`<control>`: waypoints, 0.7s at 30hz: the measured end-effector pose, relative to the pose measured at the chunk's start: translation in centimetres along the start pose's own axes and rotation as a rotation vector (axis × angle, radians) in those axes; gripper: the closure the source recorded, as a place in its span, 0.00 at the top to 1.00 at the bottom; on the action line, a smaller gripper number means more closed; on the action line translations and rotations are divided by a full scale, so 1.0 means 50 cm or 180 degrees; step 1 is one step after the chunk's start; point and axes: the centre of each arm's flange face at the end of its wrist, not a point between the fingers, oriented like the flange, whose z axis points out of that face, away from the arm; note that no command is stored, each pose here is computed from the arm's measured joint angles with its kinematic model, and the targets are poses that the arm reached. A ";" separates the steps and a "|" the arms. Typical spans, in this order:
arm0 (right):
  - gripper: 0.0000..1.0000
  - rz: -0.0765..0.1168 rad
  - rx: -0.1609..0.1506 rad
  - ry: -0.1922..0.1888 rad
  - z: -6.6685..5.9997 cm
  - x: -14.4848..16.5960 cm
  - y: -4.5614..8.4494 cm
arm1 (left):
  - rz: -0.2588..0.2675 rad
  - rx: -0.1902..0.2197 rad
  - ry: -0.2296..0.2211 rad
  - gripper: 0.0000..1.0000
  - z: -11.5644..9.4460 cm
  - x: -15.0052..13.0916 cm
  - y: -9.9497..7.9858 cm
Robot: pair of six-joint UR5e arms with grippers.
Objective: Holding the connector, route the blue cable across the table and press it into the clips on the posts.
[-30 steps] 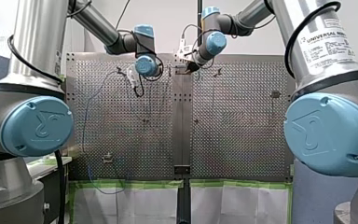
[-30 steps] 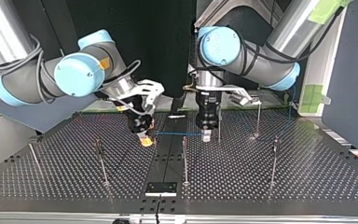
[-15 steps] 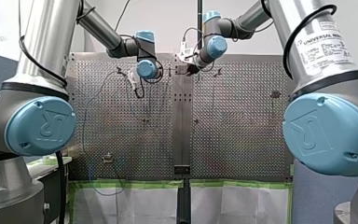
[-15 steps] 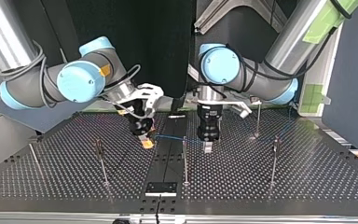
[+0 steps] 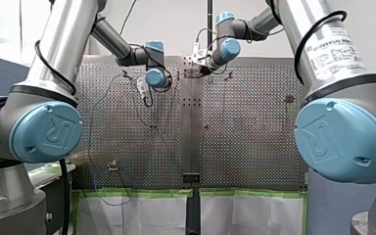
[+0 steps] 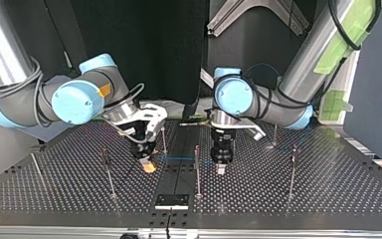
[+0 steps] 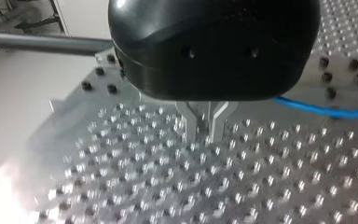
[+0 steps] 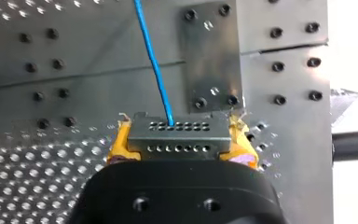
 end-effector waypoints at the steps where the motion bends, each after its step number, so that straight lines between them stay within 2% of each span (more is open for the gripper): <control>1: 0.00 0.0001 -0.0009 0.0009 0.003 0.003 0.005 | -0.0004 -0.0005 -0.0014 0.16 0.008 -0.004 0.004; 5: 0.00 0.0001 -0.0032 0.0047 0.011 0.014 0.018 | -0.0011 -0.0005 -0.0050 0.16 0.027 -0.016 0.015; 13: 0.00 0.0014 -0.0078 0.0053 0.016 0.020 0.040 | -0.0010 0.0011 -0.0002 0.22 0.026 -0.014 0.014; 14: 0.00 0.0013 -0.0084 0.0045 0.017 0.018 0.042 | -0.0008 0.0011 0.0013 0.29 0.024 -0.013 0.013; 16: 0.00 0.0010 -0.0102 0.0021 0.018 0.014 0.048 | -0.0002 0.0011 0.0042 0.31 0.021 -0.011 0.010; 17: 0.00 0.0008 -0.0109 0.0014 0.019 0.013 0.050 | 0.0002 0.0010 0.0064 0.47 0.019 -0.009 0.009; 18: 0.00 0.0006 -0.0116 0.0007 0.019 0.011 0.053 | 0.0005 0.0009 0.0080 0.47 0.017 -0.008 0.008; 20: 0.00 0.0001 -0.0138 -0.0012 0.020 0.008 0.058 | 0.0008 0.0007 0.0119 0.67 0.014 -0.005 0.006; 21: 0.00 -0.0002 -0.0146 -0.0020 0.020 0.007 0.060 | 0.0005 0.0006 0.0134 0.67 0.012 -0.004 0.005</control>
